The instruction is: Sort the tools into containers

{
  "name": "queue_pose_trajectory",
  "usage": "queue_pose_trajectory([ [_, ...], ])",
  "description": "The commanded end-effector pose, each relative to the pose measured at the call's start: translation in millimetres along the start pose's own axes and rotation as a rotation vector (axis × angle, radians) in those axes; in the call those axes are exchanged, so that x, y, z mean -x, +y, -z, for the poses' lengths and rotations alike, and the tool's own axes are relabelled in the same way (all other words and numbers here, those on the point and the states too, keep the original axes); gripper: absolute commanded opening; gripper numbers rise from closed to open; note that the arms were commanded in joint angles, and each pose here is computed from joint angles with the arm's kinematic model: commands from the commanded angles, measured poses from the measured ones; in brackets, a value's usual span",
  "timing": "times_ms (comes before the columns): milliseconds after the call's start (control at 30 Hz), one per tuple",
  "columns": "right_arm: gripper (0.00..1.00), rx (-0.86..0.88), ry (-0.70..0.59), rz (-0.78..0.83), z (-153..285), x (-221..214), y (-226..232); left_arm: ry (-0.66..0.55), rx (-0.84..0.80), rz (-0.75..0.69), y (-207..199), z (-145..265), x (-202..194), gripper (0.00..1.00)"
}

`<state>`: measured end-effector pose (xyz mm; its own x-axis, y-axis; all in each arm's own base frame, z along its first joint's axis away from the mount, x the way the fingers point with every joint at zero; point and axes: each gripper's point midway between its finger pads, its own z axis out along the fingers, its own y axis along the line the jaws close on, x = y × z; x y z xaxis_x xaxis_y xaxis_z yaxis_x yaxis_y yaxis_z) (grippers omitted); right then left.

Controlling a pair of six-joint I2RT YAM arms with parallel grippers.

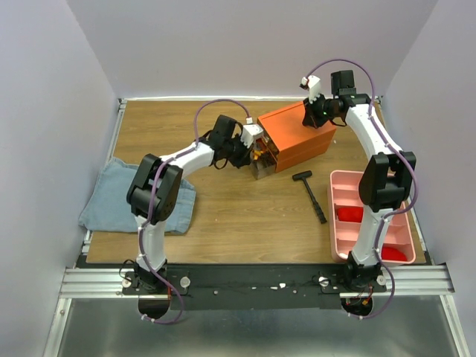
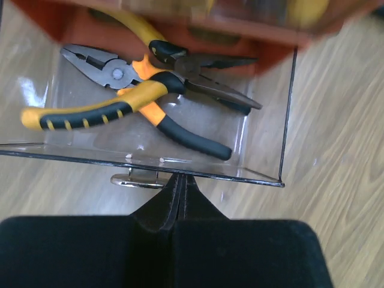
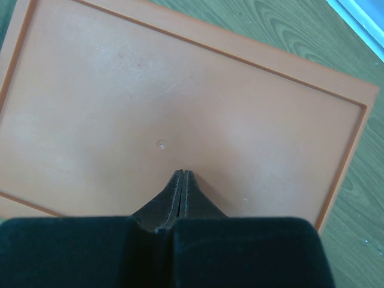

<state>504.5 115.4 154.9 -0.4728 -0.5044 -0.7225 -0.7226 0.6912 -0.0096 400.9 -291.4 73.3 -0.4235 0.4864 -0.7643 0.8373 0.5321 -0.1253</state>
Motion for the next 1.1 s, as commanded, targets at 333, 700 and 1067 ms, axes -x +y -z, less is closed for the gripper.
queue_pose_trajectory([
  [333,0.01,0.174,0.538,-0.219,-10.4,-161.1,55.6,-0.32,-0.243,0.268,-13.0,-56.7,80.2,0.0],
  [700,0.01,0.163,0.574,-0.202,-13.2,-169.2,57.9,-0.378,-0.347,0.514,-31.0,-42.3,77.9,0.18],
  [1067,0.23,-0.198,0.32,-0.073,66.8,-78.2,15.1,-0.209,-0.236,0.574,-34.4,52.6,33.0,0.37],
])
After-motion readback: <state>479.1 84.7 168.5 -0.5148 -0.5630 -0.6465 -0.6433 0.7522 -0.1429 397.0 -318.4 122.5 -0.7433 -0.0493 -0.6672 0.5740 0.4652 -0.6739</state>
